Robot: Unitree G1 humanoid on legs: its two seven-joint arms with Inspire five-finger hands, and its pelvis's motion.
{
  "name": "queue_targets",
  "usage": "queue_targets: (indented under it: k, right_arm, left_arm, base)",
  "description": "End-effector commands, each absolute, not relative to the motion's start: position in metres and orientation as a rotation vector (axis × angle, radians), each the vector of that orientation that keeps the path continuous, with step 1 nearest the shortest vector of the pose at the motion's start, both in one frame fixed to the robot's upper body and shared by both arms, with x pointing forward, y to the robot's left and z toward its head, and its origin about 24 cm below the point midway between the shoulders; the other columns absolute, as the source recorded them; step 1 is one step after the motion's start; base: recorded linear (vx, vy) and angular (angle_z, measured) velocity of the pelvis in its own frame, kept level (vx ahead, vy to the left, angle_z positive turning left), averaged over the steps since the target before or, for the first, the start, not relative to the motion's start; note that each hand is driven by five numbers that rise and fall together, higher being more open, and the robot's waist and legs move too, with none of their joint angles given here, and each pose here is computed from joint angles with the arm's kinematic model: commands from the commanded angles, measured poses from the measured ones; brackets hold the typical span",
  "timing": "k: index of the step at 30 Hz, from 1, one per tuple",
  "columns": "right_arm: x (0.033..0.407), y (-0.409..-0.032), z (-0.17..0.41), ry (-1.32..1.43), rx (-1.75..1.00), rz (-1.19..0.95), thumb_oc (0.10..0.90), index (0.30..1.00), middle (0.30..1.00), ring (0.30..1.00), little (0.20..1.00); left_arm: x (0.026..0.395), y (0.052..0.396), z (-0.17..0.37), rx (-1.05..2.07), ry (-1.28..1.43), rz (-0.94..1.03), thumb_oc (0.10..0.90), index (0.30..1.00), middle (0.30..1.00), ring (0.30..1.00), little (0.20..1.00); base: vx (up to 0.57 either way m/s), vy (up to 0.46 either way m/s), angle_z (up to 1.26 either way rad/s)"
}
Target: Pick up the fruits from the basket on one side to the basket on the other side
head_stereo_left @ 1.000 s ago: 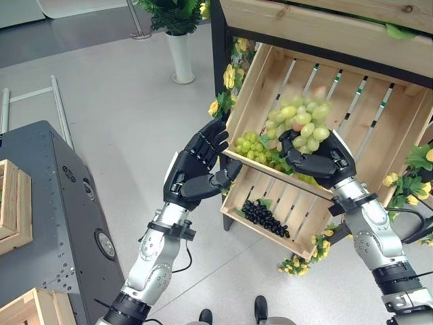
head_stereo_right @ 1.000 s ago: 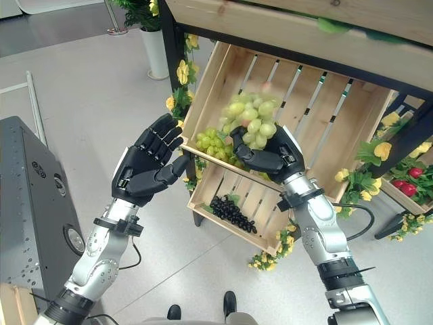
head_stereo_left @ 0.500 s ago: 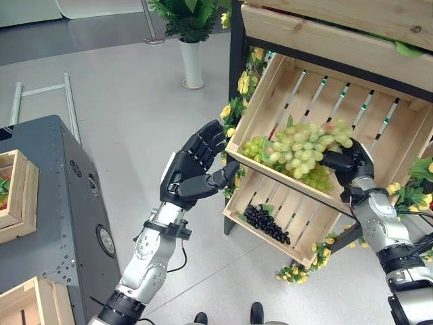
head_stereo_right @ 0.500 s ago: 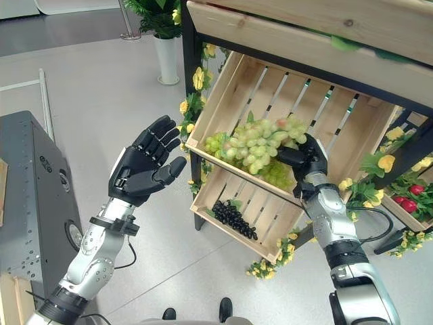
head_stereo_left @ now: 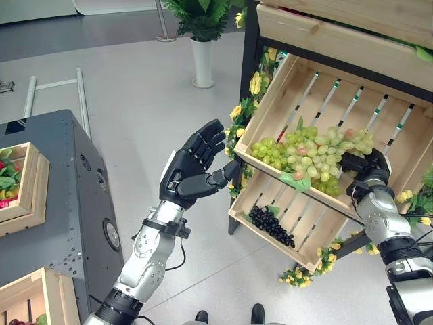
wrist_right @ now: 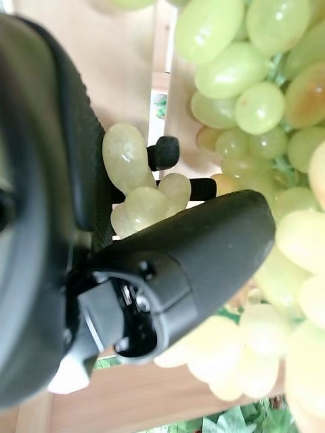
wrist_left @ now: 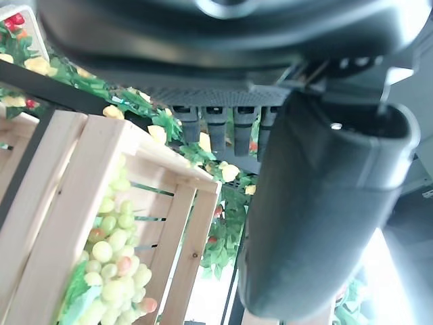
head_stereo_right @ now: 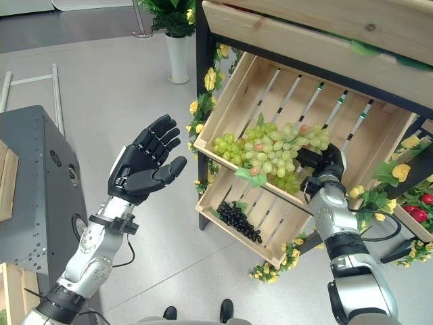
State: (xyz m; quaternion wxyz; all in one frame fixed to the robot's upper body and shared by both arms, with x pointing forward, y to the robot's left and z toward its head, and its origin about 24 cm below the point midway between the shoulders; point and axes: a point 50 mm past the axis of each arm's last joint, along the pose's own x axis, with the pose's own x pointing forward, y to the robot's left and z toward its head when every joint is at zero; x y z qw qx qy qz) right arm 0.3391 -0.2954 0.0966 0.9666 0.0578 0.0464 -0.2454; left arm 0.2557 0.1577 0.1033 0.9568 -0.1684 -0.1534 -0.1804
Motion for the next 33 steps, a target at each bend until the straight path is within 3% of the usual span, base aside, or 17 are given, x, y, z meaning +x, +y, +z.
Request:
queue_targets:
  k: [1, 4, 5, 6, 7, 11, 16, 21, 26, 29, 33]
  right_arm:
    - [0.325, -0.376, 0.161, 0.007, -0.202, -0.946, 0.400, 0.300, 0.300, 0.300, 0.300]
    - [0.321, -0.385, 0.167, 0.054, -0.372, -0.996, 0.400, 0.300, 0.300, 0.300, 0.300]
    - [0.319, -0.390, 0.172, 0.077, -0.468, -1.026, 0.532, 0.498, 0.498, 0.498, 0.498]
    - [0.319, -0.391, 0.173, 0.078, -0.486, -1.029, 0.580, 0.571, 0.571, 0.571, 0.571]
    - [0.316, -0.394, 0.176, 0.083, -0.540, -1.058, 0.800, 0.900, 0.900, 0.900, 0.900]
    - [0.311, -0.400, 0.186, 0.085, -0.730, -1.104, 0.800, 0.900, 0.900, 0.900, 0.900]
    - [0.304, -0.409, 0.211, 0.090, -1.168, -1.118, 0.800, 0.900, 0.900, 0.900, 0.900]
    - [0.302, -0.406, 0.239, 0.072, -1.490, -0.992, 0.800, 0.900, 0.900, 0.900, 0.900]
    - [0.304, -0.392, 0.234, 0.191, -1.550, -0.676, 0.800, 0.900, 0.900, 0.900, 0.900]
    - [0.299, -0.391, 0.239, 0.202, -1.564, -0.630, 0.800, 0.900, 0.900, 0.900, 0.900]
    - [0.301, -0.377, 0.268, 0.020, -1.574, -0.619, 0.800, 0.900, 0.900, 0.900, 0.900]
  left_arm:
    - [0.266, 0.144, 0.154, -0.320, -0.554, -0.466, 0.800, 0.900, 0.900, 0.900, 0.900]
    - [0.265, 0.144, 0.154, -0.316, -0.552, -0.469, 0.800, 0.900, 0.900, 0.900, 0.900]
    - [0.265, 0.144, 0.155, -0.315, -0.552, -0.470, 0.800, 0.900, 0.900, 0.900, 0.900]
    - [0.265, 0.144, 0.156, -0.315, -0.552, -0.470, 0.800, 0.900, 0.900, 0.900, 0.900]
    - [0.265, 0.145, 0.157, -0.313, -0.553, -0.471, 0.800, 0.900, 0.900, 0.900, 0.900]
    - [0.265, 0.146, 0.161, -0.307, -0.553, -0.477, 0.800, 0.900, 0.900, 0.900, 0.900]
    - [0.265, 0.150, 0.164, -0.305, -0.553, -0.485, 0.800, 0.900, 0.900, 0.900, 0.900]
    - [0.262, 0.157, 0.165, -0.298, -0.559, -0.477, 0.800, 0.900, 0.900, 0.900, 0.900]
    - [0.261, 0.166, 0.168, -0.278, -0.566, -0.455, 0.800, 0.900, 0.900, 0.900, 0.900]
    - [0.261, 0.171, 0.169, -0.268, -0.567, -0.446, 0.800, 0.900, 0.900, 0.900, 0.900]
    - [0.260, 0.171, 0.168, -0.260, -0.567, -0.425, 0.800, 0.900, 0.900, 0.900, 0.900]
  base:
    - [0.00, 0.000, 0.00]
    - [0.00, -0.001, 0.02]
    - [0.00, 0.000, 0.00]
    - [0.00, 0.000, 0.00]
    - [0.00, 0.000, 0.00]
    - [0.00, 0.000, 0.00]
    - [0.00, 0.000, 0.00]
    - [0.00, 0.000, 0.00]
    - [-0.01, -0.002, -0.07]
    - [0.00, -0.008, -0.09]
    - [0.01, 0.013, -0.06]
